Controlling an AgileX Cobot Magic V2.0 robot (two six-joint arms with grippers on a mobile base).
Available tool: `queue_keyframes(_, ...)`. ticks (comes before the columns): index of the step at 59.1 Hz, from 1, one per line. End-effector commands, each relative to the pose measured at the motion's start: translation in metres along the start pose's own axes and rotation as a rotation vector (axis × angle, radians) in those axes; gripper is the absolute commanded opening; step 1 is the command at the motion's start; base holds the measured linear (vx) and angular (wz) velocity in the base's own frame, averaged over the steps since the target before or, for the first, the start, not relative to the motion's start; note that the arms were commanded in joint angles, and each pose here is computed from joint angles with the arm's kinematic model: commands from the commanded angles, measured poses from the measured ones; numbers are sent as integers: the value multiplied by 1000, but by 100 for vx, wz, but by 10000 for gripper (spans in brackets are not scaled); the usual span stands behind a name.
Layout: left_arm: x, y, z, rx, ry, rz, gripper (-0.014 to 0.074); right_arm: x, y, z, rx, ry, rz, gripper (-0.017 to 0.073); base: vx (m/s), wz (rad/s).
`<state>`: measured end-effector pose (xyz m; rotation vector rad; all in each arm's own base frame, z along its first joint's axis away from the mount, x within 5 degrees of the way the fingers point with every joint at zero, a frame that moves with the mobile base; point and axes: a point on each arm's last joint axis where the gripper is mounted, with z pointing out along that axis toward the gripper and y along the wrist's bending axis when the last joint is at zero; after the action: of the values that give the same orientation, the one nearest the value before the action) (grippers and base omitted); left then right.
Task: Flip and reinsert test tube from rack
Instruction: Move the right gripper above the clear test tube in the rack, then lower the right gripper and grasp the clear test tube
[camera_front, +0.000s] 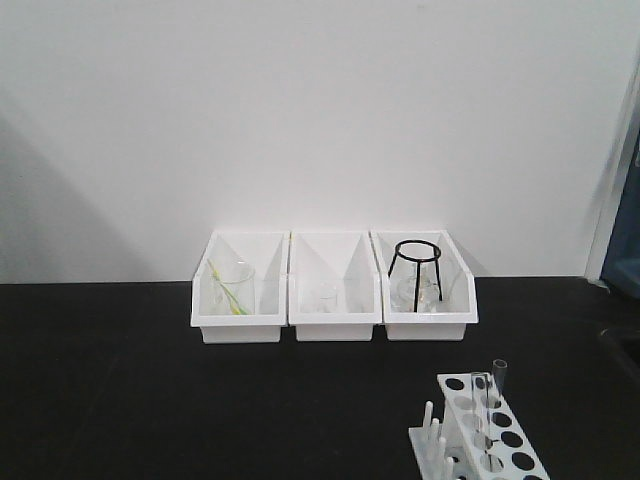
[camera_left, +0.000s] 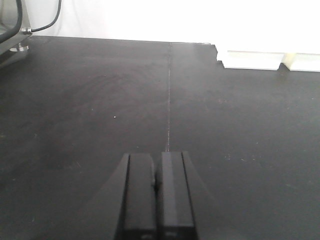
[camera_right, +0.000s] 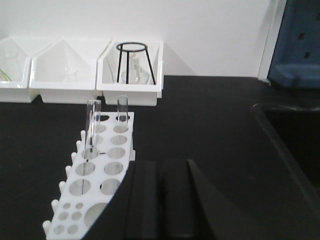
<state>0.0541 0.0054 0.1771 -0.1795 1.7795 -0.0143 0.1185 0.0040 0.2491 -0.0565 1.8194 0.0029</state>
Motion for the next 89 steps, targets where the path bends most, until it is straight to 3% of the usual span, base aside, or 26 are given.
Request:
queue_keyframes(1, -8, -2, -1, 23, -96, -3, -6, -19, 0, 8, -6, -104, -2, 229, 0, 0)
queue_keyframes(13, -8, -2, -1, 23, -96, -3, -6, -12, 1, 35, -18, -57, -13, 459, 0, 0)
queue_keyframes(21, -8, -2, -1, 23, -96, -3, -6, -9, 8, 55, -72, -81, -65, 524, 0, 0)
queue_keyframes(26, -8, -2, -1, 23, -96, -3, -6, -6, 24, 68, -168, -113, -117, 522, 0, 0)
queue_keyframes(35, -8, -2, -1, 23, -96, -3, -6, -2, 46, 98, -265, -66, -131, 522, 0, 0)
queue_keyframes(52, -8, -2, -1, 23, -96, -3, -6, -10, 57, 165, -258, -42, -91, 522, 0, 0)
queue_keyframes(59, -8, -2, -1, 23, -96, -3, -6, -10, 57, 183, -230, -29, -50, 522, 0, 0)
queue_keyframes(89, -8, -2, -1, 23, -96, -3, -6, -1, 61, 213, -220, -11, -33, 419, 0, 0)
